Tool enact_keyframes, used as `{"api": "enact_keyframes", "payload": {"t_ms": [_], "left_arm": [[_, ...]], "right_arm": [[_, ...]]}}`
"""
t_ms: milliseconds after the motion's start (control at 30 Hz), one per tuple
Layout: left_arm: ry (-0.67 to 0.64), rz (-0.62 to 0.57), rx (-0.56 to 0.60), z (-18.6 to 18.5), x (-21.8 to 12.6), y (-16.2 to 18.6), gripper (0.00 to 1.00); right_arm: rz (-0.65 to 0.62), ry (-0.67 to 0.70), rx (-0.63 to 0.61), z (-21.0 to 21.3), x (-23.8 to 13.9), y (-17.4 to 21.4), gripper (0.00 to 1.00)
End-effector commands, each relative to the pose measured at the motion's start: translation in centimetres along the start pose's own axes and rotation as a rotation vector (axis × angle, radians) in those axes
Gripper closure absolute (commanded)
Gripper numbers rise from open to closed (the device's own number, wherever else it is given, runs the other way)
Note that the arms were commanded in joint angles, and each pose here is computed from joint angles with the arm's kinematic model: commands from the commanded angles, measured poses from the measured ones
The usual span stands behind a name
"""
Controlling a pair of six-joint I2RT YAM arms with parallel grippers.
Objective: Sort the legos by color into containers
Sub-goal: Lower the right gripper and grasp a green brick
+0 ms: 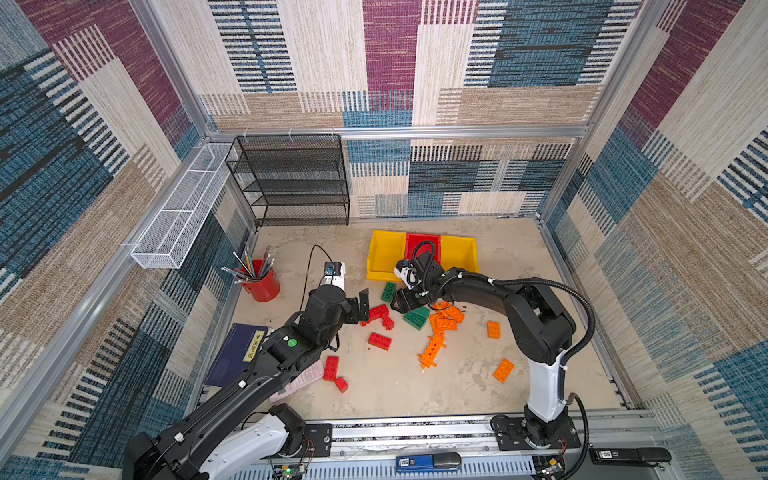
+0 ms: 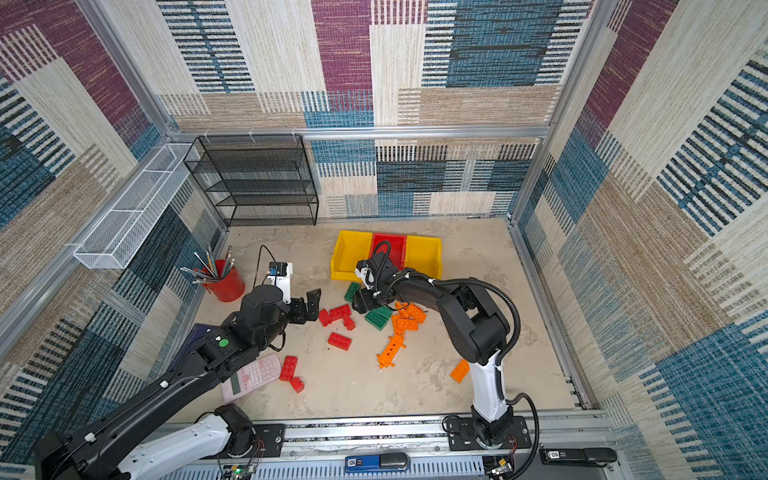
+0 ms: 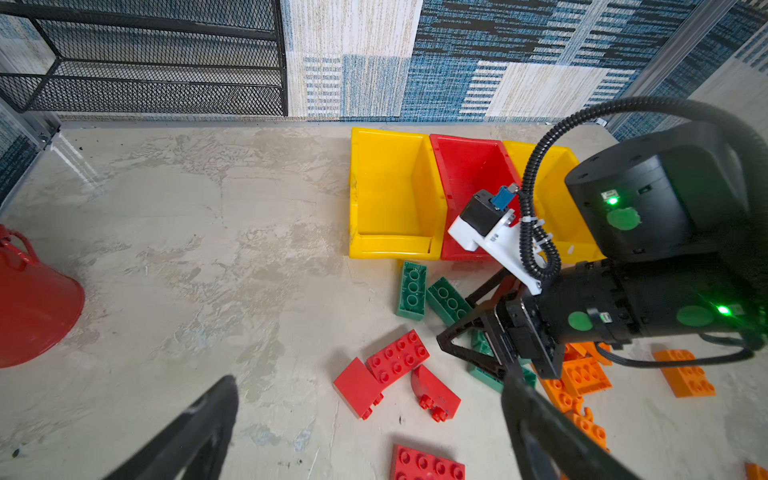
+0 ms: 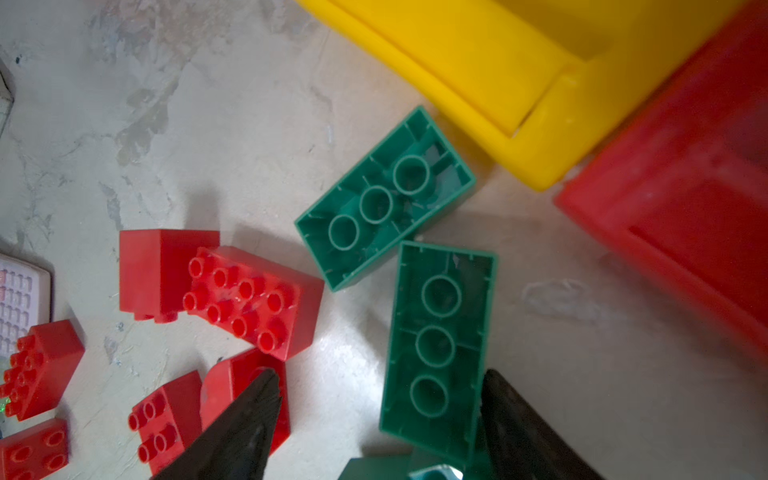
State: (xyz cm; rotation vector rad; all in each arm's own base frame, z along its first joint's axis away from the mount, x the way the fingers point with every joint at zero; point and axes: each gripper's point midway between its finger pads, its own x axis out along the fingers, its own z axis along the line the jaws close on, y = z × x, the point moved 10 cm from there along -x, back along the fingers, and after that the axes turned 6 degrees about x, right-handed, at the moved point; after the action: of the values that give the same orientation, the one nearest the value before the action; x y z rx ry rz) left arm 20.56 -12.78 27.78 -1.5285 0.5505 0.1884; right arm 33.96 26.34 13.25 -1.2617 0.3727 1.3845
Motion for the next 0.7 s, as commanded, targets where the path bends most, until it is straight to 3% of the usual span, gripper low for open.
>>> {"api": "enact_keyframes", "payload": {"t_ms": [0,267,500,667], "left_arm": [[-0.002,-0.009,-0.015,0.0,0.2,0.1,0.01],[0.002,-0.002,-0.02,-0.1,0.4,0.2,0.02],[-0.007,0.005,-0.018,0.3,-0.1,0.8,0.02],[-0.009,0.005,-0.015,0.5,-0.3,1.2,0.02]], "right_arm": [[-0.012,0.058,-0.047,-0.2,-0.3,-0.4,0.22],[0.012,0.103,-0.052,-0.6,0.9,-1.7,0.27],[0.049,0.13,-0.016,-1.0,1.8,-1.4,0.41],[0.07,0.158,0.001,-1.0,2.2,-1.0,0.44]]}}
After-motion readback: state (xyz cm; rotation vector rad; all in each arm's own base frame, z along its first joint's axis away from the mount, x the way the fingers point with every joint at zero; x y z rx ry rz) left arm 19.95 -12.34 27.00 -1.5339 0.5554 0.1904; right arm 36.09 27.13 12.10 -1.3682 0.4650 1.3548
